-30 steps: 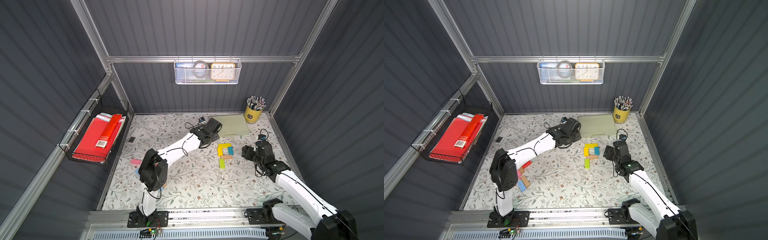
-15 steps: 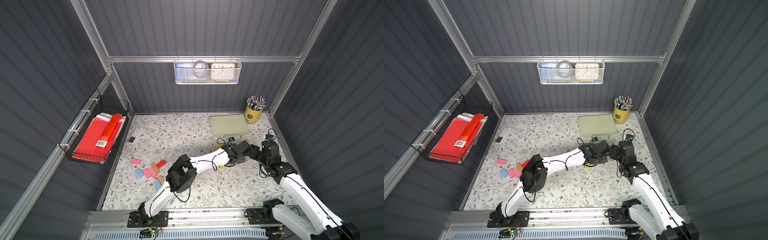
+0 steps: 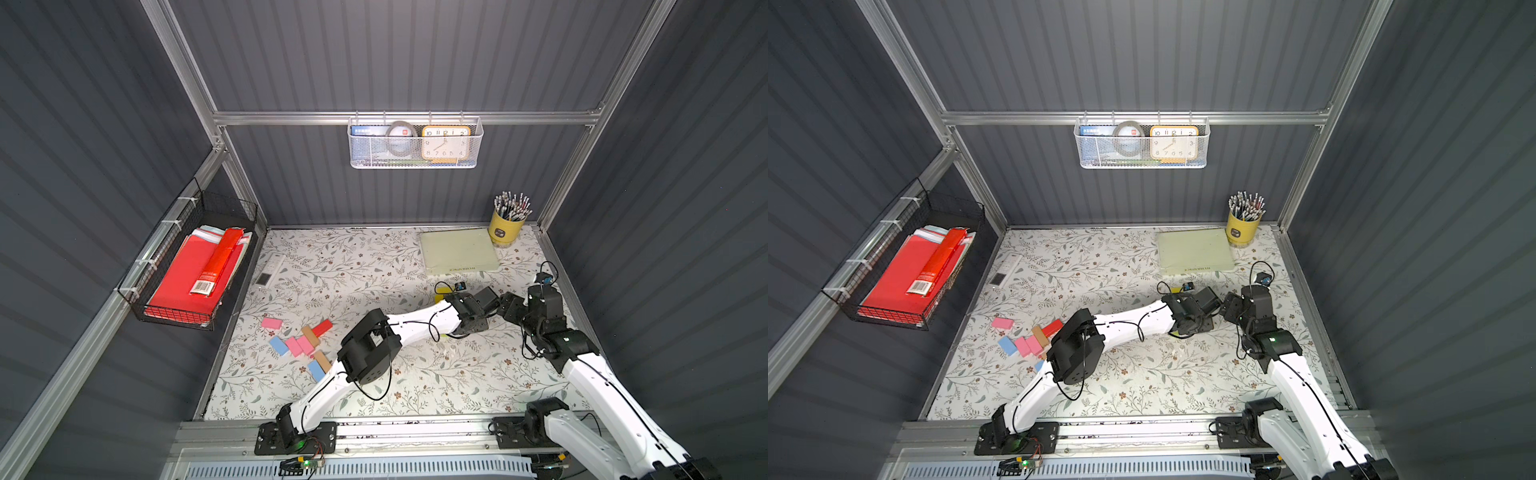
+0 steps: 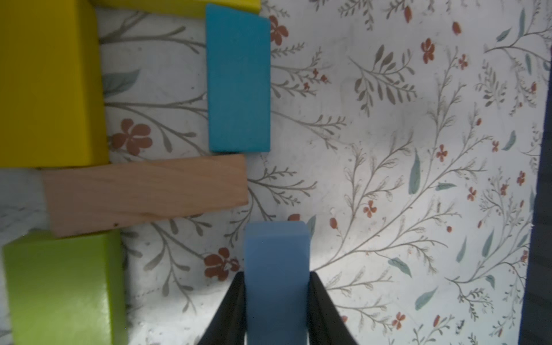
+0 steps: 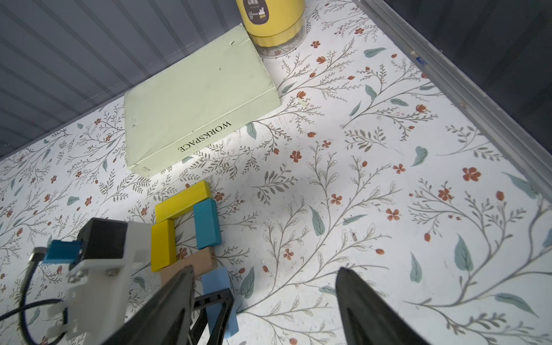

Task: Assemble the number 8 with building blocks
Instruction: Place the building block at the center of the board.

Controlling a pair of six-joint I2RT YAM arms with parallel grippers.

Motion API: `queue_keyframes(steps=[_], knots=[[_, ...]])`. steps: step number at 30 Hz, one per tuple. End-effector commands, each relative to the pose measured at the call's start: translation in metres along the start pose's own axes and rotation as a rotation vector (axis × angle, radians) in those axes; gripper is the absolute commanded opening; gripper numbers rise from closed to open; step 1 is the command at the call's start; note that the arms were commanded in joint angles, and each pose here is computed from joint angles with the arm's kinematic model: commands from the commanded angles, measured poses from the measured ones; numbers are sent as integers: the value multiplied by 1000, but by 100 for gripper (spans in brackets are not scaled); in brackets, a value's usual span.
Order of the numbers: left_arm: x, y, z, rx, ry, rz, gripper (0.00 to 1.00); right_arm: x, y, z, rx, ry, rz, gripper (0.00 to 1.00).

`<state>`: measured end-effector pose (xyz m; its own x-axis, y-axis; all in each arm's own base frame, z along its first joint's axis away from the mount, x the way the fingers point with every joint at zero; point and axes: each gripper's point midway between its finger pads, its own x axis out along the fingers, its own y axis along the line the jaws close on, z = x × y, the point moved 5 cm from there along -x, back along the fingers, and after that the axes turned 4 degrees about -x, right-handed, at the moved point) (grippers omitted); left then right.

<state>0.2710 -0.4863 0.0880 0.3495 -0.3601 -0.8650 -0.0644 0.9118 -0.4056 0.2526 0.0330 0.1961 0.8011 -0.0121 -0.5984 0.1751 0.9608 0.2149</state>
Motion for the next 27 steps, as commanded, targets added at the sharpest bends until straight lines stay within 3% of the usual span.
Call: queue_keyframes(steps=[1, 10, 15, 22, 27], knots=[[14, 11, -13, 5, 19, 46, 30, 0, 3, -3, -2, 5, 23, 79], [20, 16, -18, 13, 42, 57, 50, 1, 2, -3, 1, 10, 23, 79], [6, 11, -11, -3, 16, 45, 53, -2, 1, -1, 6, -1, 16, 79], [-68, -5, 33, -34, -165, -7, 70, -11, -1, 7, 34, -29, 27, 79], [-127, 24, 89, -93, -339, 2, 91, -7, 5, 2, 30, 29, 82, 80]])
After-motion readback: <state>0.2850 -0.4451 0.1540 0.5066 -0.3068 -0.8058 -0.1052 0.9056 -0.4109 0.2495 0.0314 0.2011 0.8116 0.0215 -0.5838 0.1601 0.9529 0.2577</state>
